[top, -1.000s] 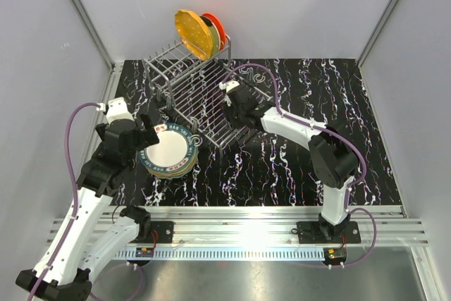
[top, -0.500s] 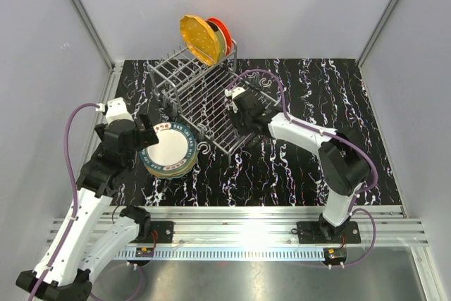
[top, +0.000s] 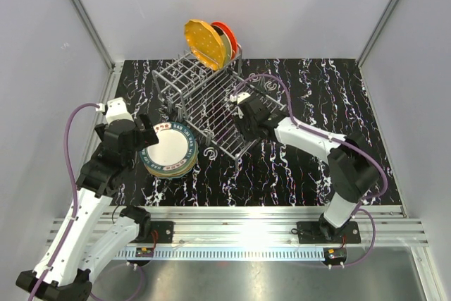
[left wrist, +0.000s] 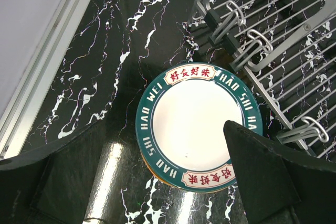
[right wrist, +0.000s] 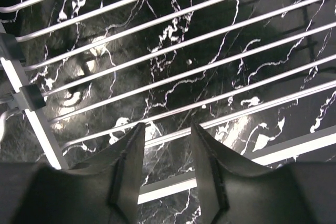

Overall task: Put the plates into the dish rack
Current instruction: Move the dish rack, then grab a plate with the right arm

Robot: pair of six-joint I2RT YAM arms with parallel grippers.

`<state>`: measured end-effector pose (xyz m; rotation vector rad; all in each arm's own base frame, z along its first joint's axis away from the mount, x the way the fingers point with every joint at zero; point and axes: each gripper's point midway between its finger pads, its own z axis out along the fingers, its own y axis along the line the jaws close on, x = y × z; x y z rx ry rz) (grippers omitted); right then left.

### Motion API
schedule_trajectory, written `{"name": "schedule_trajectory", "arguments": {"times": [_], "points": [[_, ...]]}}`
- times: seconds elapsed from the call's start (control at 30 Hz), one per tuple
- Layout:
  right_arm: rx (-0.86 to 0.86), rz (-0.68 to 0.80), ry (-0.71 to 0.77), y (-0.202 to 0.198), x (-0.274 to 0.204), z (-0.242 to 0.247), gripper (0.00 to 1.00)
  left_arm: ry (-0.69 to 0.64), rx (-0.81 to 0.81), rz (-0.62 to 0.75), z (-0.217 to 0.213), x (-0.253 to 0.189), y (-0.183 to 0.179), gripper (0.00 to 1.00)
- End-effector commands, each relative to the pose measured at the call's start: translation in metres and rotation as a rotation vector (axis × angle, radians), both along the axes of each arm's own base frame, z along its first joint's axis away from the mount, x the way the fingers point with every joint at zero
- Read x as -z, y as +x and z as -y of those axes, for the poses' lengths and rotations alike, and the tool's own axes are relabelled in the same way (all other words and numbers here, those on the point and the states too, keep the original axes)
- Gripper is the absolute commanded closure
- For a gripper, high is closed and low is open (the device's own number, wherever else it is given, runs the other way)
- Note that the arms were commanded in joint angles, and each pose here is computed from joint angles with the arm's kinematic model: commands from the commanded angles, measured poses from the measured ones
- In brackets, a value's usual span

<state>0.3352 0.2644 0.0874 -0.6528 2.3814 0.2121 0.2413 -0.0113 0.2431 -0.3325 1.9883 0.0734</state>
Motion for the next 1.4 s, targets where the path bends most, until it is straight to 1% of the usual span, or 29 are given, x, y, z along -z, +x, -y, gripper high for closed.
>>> {"name": "schedule_trajectory", "arguments": {"times": [0.0, 0.1, 0.3, 0.33, 0.47, 0.5, 0.53, 0.57, 0.6, 0.63, 0.67, 0.7, 0.73, 0.77, 0.8, 0.9, 0.93, 1.0, 1.1, 1.13, 1.23, 1.27, 1.3, 1.37], "points": [[0.016, -0.103, -0.084, -0.033, 0.014, 0.026, 0.52, -0.015, 0.004, 0.046, 0.002, -0.009, 0.006, 0.01], [0.009, -0.082, -0.059, -0.028, 0.004, 0.020, 0.49, -0.015, 0.005, 0.043, 0.002, -0.008, 0.006, 0.01], [0.010, -0.015, -0.007, -0.004, -0.030, 0.001, 0.49, -0.016, 0.012, 0.045, 0.003, -0.009, 0.007, 0.01], [0.018, 0.009, 0.015, 0.002, -0.040, -0.004, 0.47, -0.018, 0.013, 0.045, 0.003, -0.009, 0.007, 0.01], [0.050, 0.084, 0.097, 0.015, -0.079, -0.014, 0.46, -0.020, 0.012, 0.053, 0.003, -0.011, 0.006, 0.01], [0.059, 0.100, 0.123, 0.016, -0.088, -0.016, 0.46, -0.018, 0.012, 0.053, 0.003, -0.011, 0.006, 0.07], [0.065, 0.114, 0.142, 0.016, -0.095, -0.018, 0.46, -0.020, 0.017, 0.056, 0.004, -0.011, 0.006, 0.16], [0.068, 0.138, 0.168, 0.014, -0.107, -0.018, 0.46, -0.020, 0.017, 0.059, 0.003, -0.012, 0.005, 0.21], [0.062, 0.147, 0.182, 0.011, -0.112, -0.021, 0.46, -0.021, 0.014, 0.060, 0.003, -0.012, 0.005, 0.24], [0.062, 0.159, 0.207, 0.009, -0.118, -0.026, 0.46, -0.020, 0.011, 0.060, 0.002, -0.011, 0.005, 0.24], [0.058, 0.184, 0.239, 0.004, -0.129, -0.028, 0.47, -0.020, 0.006, 0.061, 0.001, -0.012, 0.005, 0.20], [0.048, 0.183, 0.248, -0.005, -0.128, -0.034, 0.50, -0.019, 0.003, 0.059, 0.001, -0.012, 0.004, 0.14], [0.051, 0.197, 0.290, -0.008, -0.135, -0.042, 0.51, -0.020, -0.001, 0.059, 0.000, -0.012, 0.004, 0.07], [0.051, 0.210, 0.317, -0.013, -0.143, -0.045, 0.53, -0.020, -0.004, 0.060, 0.000, -0.012, 0.004, 0.03], [0.028, 0.215, 0.346, -0.023, -0.145, -0.058, 0.56, -0.022, -0.005, 0.062, 0.000, -0.012, 0.004, 0.01], [0.015, 0.212, 0.423, -0.040, -0.152, -0.078, 0.59, -0.022, -0.004, 0.054, 0.000, -0.011, 0.005, 0.01], [0.011, 0.210, 0.476, -0.048, -0.159, -0.090, 0.59, -0.023, -0.003, 0.055, 0.000, -0.011, 0.005, 0.01], [0.009, 0.192, 0.507, -0.056, -0.155, -0.104, 0.59, -0.023, 0.004, 0.052, 0.001, -0.011, 0.005, 0.01], [0.030, 0.153, 0.609, -0.065, -0.149, -0.134, 0.58, -0.024, 0.002, 0.052, 0.001, -0.011, 0.006, 0.01], [0.030, 0.130, 0.590, -0.066, -0.132, -0.143, 0.56, -0.024, 0.003, 0.051, 0.001, -0.010, 0.006, 0.01], [0.088, 0.112, 0.564, -0.063, -0.118, -0.157, 0.55, -0.026, 0.009, 0.051, 0.002, -0.011, 0.006, 0.01], [0.108, 0.094, 0.536, -0.062, -0.100, -0.162, 0.53, -0.028, 0.011, 0.051, 0.003, -0.011, 0.006, 0.01], [0.156, 0.090, 0.552, -0.057, -0.098, -0.163, 0.53, -0.027, 0.012, 0.050, 0.003, -0.010, 0.005, 0.01], [0.198, 0.074, 0.549, -0.054, -0.082, -0.166, 0.51, -0.029, 0.012, 0.048, 0.003, -0.009, 0.006, 0.01]]}}
